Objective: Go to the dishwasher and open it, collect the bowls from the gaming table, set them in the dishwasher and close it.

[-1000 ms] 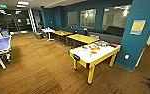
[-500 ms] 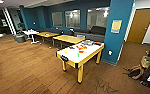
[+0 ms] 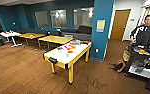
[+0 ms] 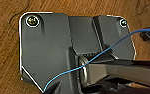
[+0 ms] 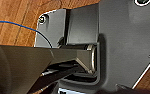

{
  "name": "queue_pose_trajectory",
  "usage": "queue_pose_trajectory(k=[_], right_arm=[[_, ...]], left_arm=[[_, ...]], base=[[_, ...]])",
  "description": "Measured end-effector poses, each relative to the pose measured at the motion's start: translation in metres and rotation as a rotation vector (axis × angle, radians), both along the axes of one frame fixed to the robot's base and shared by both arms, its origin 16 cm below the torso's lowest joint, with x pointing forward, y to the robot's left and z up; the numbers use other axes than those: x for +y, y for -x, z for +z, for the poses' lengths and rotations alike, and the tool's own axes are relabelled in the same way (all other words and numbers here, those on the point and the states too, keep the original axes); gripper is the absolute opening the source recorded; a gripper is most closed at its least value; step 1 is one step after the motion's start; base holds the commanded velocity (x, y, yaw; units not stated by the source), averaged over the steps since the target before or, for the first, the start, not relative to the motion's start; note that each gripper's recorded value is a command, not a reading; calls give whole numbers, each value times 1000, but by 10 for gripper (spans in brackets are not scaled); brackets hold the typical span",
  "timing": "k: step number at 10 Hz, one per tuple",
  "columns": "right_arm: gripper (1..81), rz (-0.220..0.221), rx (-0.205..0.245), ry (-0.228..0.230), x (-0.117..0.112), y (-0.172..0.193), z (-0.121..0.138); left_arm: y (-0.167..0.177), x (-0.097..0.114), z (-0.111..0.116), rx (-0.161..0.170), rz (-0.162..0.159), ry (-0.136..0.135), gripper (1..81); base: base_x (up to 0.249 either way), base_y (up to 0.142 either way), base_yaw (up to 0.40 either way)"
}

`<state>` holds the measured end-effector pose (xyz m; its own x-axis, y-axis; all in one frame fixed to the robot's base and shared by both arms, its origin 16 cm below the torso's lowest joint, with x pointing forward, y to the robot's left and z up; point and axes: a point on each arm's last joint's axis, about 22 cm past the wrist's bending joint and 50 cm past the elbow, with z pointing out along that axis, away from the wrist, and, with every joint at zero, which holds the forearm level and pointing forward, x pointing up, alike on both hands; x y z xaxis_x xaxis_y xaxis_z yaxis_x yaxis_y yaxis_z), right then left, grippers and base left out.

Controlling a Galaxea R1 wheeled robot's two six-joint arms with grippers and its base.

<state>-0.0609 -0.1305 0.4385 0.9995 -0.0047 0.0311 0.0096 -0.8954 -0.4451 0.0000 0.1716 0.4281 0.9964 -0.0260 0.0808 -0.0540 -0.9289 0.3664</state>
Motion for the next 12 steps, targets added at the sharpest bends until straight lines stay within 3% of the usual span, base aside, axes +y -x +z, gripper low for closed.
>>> queue_pose_trajectory(k=[1, 3, 8, 12], right_arm=[[811, 5, 9, -1, 2, 6, 0], [811, 4, -5, 0, 0, -3, 0], [811, 4, -4, 1, 0, -3, 0], [811, 7, 12, 2, 0, 8, 0]], left_arm=[[-8, -4, 1, -14, 3, 5, 811], [4, -3, 0, 4, 1, 4, 811], [4, -3, 0, 4, 1, 4, 811], [8, -3, 0, 7, 2, 4, 811]], base=[[0, -70, 0], [0, 0, 0], [0, 0, 0], [91, 0, 0]])
